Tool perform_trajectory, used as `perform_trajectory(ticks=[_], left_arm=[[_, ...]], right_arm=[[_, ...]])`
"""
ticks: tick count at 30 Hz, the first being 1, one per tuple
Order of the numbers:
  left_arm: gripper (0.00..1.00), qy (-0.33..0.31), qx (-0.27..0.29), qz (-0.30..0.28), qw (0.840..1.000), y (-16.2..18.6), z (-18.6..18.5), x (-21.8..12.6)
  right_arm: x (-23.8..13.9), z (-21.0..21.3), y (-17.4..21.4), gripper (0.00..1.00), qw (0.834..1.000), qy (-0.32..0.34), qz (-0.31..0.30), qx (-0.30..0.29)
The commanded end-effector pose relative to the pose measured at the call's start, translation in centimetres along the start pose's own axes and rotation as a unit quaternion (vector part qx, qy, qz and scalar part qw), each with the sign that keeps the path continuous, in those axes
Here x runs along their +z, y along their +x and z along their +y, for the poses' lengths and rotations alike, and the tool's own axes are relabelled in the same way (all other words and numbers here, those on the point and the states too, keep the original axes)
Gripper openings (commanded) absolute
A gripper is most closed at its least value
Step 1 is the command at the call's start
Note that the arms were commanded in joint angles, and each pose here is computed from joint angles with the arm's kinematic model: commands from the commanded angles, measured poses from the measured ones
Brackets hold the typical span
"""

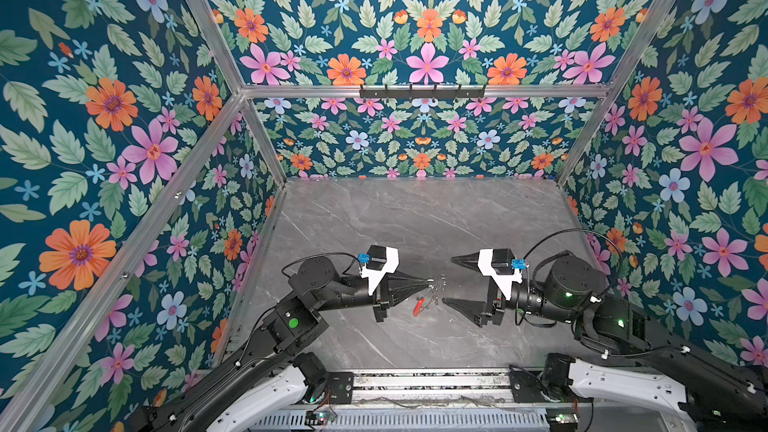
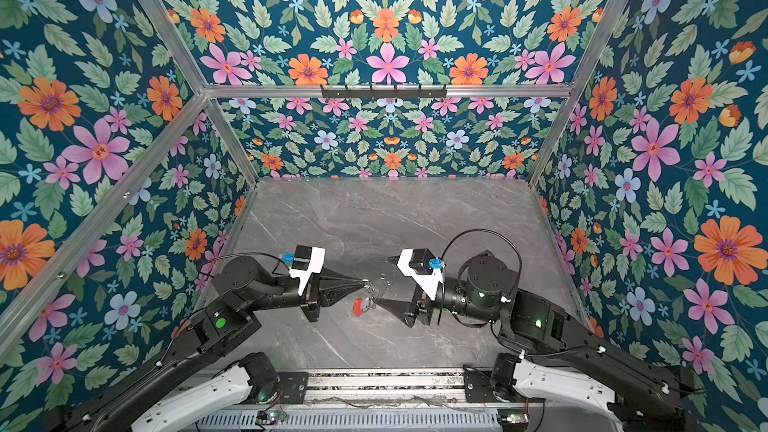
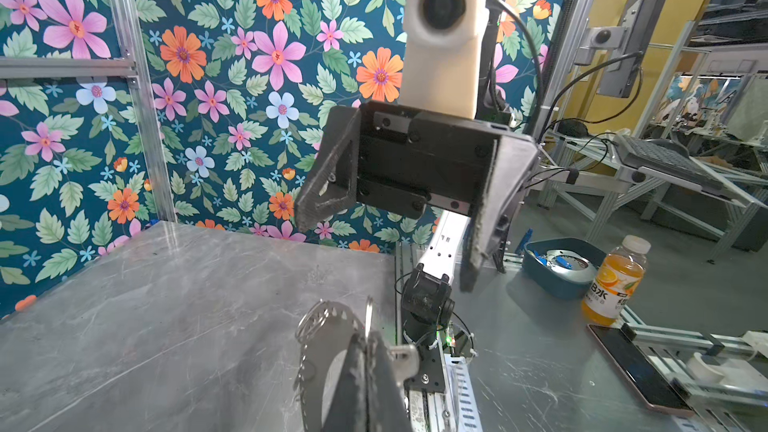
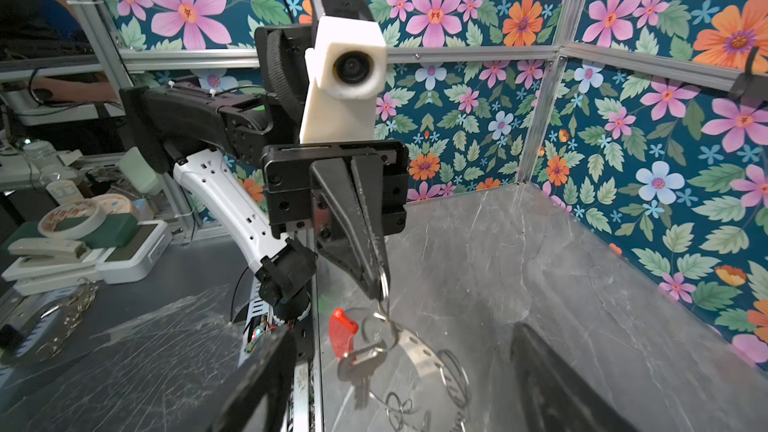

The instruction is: Remove the keys from the keyring

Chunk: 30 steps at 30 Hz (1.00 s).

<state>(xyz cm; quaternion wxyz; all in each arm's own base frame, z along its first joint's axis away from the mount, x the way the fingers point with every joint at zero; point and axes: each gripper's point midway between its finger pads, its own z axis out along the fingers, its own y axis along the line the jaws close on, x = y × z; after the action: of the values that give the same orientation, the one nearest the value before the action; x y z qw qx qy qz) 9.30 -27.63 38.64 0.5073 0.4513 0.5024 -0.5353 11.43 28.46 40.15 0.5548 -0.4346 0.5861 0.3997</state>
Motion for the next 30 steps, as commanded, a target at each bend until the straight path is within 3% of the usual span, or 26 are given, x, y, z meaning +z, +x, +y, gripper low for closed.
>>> perform_trajectory(ticks=[1, 2, 5, 8, 9, 13, 14, 25, 30], left_arm=[[0.00, 0.016, 0.035, -0.032, 0.999, -1.7, -0.8, -0.2], [0.00, 0.016, 0.037, -0.033, 0.999, -1.7, -0.8, -0.3], [0.00, 0.005, 0.039, -0.040, 0.998, -1.9, -0.7, -0.5], [0.00, -0.014, 0.039, -0.060, 0.997, -2.3, -0.2, -0.9], [0.00, -0.021, 0.038, -0.067, 0.997, -2.4, 0.0, -1.0], [0.00, -0.042, 0.035, -0.094, 0.994, -3.0, 0.5, -1.5], [0.00, -0.046, 0.035, -0.103, 0.993, -3.2, 0.6, -1.6], [0.00, -0.037, 0.040, -0.140, 0.989, -3.4, 0.2, -2.0], [0.00, -0.037, 0.040, -0.142, 0.988, -3.4, 0.2, -2.1]], right_arm=[[-0.1, -0.9, -2.0, 0.91, 0.998, 0.026, -0.050, 0.004], [-0.2, -1.1, -1.9, 0.99, 0.998, 0.032, -0.053, 0.005], [-0.8, -1.7, -1.9, 0.99, 0.996, 0.052, -0.066, 0.012], [-0.9, -0.8, -1.5, 0.99, 0.998, 0.027, -0.061, 0.015], [-0.7, -0.4, -1.3, 0.93, 0.998, 0.015, -0.051, 0.020], [0.3, 1.3, -1.0, 0.51, 0.999, -0.040, -0.016, 0.016], [0.5, 1.4, -1.0, 0.48, 0.999, -0.045, -0.016, 0.019], [2.4, 2.5, -1.8, 0.47, 0.996, -0.086, -0.013, 0.017], [2.9, 2.3, -2.1, 0.39, 0.996, -0.089, -0.010, 0.021]])
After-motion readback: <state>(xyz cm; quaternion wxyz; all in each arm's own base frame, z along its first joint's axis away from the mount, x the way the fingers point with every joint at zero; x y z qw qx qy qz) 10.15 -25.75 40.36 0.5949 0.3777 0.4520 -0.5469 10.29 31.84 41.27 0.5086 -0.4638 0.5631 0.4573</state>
